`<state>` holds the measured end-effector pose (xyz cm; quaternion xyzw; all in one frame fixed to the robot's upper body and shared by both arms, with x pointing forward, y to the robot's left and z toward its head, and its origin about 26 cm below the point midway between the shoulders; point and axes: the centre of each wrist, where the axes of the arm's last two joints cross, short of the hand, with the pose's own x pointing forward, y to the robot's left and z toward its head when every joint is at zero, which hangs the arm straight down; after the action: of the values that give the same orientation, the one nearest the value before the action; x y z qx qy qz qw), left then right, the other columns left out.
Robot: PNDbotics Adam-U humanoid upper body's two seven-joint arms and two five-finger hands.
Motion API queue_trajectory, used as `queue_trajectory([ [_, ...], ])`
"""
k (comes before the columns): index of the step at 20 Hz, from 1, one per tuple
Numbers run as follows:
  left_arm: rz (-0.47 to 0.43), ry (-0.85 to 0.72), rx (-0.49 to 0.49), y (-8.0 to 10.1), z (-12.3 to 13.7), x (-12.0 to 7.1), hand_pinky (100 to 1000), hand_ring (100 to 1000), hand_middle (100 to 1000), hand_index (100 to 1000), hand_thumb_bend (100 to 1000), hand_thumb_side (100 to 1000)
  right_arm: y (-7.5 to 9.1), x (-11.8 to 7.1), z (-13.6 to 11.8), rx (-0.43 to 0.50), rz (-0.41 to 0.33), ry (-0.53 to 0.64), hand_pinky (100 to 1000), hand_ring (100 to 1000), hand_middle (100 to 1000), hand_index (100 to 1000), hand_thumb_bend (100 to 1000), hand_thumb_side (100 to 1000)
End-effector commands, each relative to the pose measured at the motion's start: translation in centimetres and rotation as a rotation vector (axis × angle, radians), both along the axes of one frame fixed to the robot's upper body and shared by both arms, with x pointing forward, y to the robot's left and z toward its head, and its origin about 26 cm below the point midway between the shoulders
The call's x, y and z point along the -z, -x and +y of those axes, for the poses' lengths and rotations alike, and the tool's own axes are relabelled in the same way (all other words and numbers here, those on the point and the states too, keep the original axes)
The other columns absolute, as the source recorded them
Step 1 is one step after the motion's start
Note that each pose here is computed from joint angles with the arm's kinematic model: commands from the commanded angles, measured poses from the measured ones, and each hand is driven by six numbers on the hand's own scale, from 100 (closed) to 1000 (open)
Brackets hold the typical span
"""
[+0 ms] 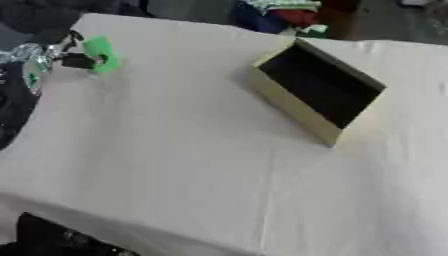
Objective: Pick up objects on the table and place them in the box.
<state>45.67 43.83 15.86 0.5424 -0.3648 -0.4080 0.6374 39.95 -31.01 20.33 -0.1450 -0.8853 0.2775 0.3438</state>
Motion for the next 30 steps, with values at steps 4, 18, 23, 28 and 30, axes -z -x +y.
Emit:
queue_trajectory([
  [4, -0.031, -0.017, -0.040, 0.4, 1.4, -1.7, 765, 764, 769, 926, 430, 747, -0.1, -1.2, -0.3, -0.002, -0.035, 0.004, 643, 861, 648, 833, 100, 281],
  [18, -0.125, 0.038, 0.002, 0.3, 1.2, -1.9, 683, 609, 588, 764, 107, 383, -0.1, -1.0, -0.3, -0.005, -0.030, 0.001, 644, 862, 648, 833, 100, 285],
  [23, -0.237, 0.059, 0.050, 0.2, 1.0, -3.0, 655, 559, 521, 709, 100, 322, -0.1, -1.0, -0.3, -0.003, -0.027, 0.002, 644, 862, 648, 833, 100, 285],
  [28, -0.304, 0.048, 0.125, 0.0, 0.5, -5.0, 659, 563, 524, 713, 100, 329, -0.1, -0.9, -0.4, -0.003, -0.026, 0.004, 645, 862, 648, 833, 100, 286],
  [30, -0.315, 0.039, 0.167, -0.2, -0.2, -6.0, 663, 571, 531, 719, 100, 329, -0.1, -0.9, -0.3, -0.003, -0.025, 0.005, 645, 862, 648, 833, 100, 286],
])
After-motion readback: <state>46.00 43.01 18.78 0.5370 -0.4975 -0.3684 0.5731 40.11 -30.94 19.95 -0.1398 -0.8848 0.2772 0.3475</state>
